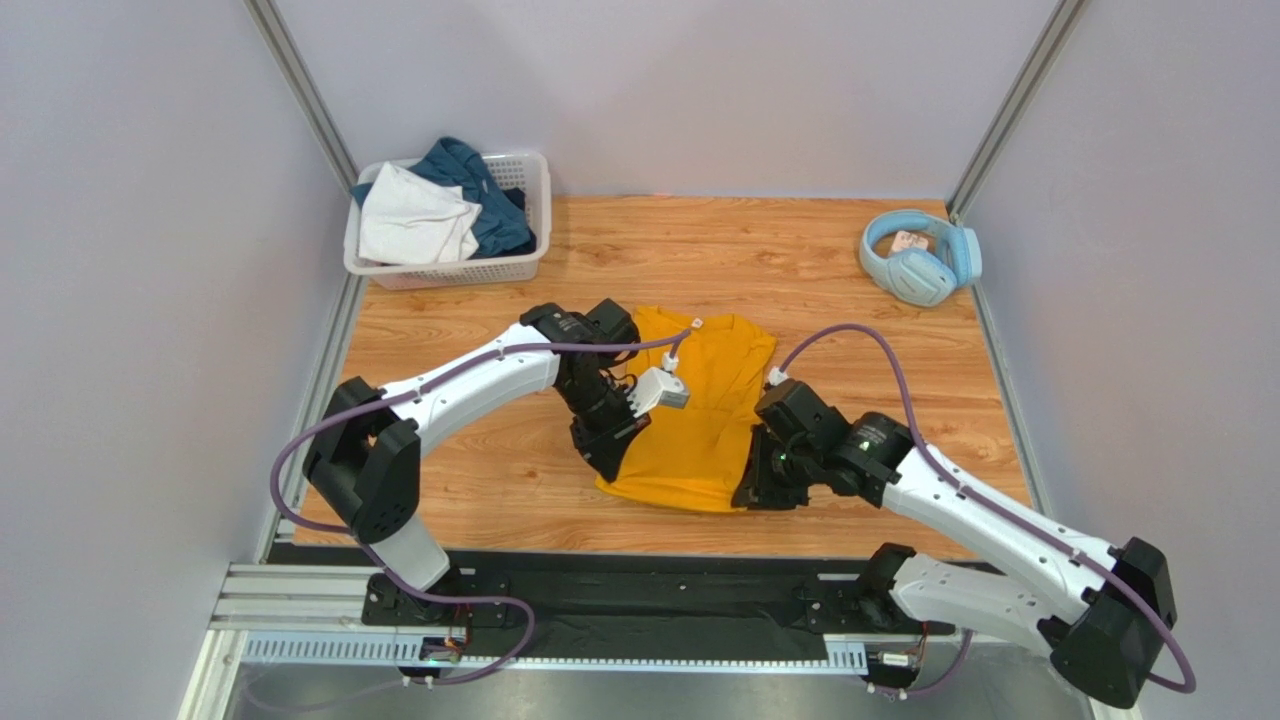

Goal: Fold and stack the t-shirts
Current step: Fold the tshirt

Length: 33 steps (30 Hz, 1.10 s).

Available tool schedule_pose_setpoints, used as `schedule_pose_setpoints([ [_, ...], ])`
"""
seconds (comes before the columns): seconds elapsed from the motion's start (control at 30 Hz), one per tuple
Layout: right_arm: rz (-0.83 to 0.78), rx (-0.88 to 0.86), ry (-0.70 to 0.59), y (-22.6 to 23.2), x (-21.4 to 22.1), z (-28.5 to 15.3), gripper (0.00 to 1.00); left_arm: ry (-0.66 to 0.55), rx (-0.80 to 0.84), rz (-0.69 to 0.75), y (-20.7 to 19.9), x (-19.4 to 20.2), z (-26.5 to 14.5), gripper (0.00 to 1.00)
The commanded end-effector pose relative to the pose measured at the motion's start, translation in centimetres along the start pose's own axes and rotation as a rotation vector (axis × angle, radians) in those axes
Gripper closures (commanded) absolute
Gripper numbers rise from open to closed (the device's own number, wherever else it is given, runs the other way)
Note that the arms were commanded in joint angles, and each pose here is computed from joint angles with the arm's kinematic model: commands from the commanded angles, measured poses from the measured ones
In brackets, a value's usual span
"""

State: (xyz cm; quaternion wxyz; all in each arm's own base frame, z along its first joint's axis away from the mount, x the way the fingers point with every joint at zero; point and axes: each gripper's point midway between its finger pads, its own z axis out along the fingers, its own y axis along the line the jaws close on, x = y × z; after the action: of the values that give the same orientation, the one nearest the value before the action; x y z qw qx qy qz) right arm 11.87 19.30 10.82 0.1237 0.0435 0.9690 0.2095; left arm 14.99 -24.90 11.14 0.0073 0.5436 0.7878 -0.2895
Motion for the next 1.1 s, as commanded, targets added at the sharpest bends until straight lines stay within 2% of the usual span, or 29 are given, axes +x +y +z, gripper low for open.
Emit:
schedule_pose_setpoints([
  [0.0,0.03,0.009,0.017,0.2,1.5,-1.8,1.0,0.02,0.073,0.036,-3.5,1.5,-2.9,1.0],
  [0.17,0.012,-0.002,0.009,1.4,2.0,-3.6,1.0,0.027,0.141,0.023,-5.7,2.0,-4.1,1.0],
  [0.27,-0.002,0.038,-0.064,1.0,0.5,-4.4,1.0,0.014,0.117,0.028,-5.5,1.6,-4.5,1.0],
  [0.3,-0.008,0.057,-0.123,1.0,-0.9,-4.9,1.0,0.012,0.083,0.03,-4.8,1.3,-4.6,1.0],
  [0.4,-0.012,0.09,-0.197,1.0,-3.8,-5.3,1.0,-0.013,0.029,0.024,-3.3,-0.5,-5.3,1.0],
  [0.63,0.026,0.127,-0.275,0.7,-10.0,-4.8,1.0,-0.029,-0.077,-0.017,1.8,-3.8,-6.0,1.0],
  [0.93,0.051,0.11,-0.276,0.7,-15.6,-2.2,1.0,-0.008,-0.105,-0.099,7.6,-5.2,-4.8,1.0],
  [1.07,0.041,0.072,-0.21,1.8,-17.3,0.6,1.0,0.004,-0.114,-0.14,10.3,-5.3,-4.1,1.0],
])
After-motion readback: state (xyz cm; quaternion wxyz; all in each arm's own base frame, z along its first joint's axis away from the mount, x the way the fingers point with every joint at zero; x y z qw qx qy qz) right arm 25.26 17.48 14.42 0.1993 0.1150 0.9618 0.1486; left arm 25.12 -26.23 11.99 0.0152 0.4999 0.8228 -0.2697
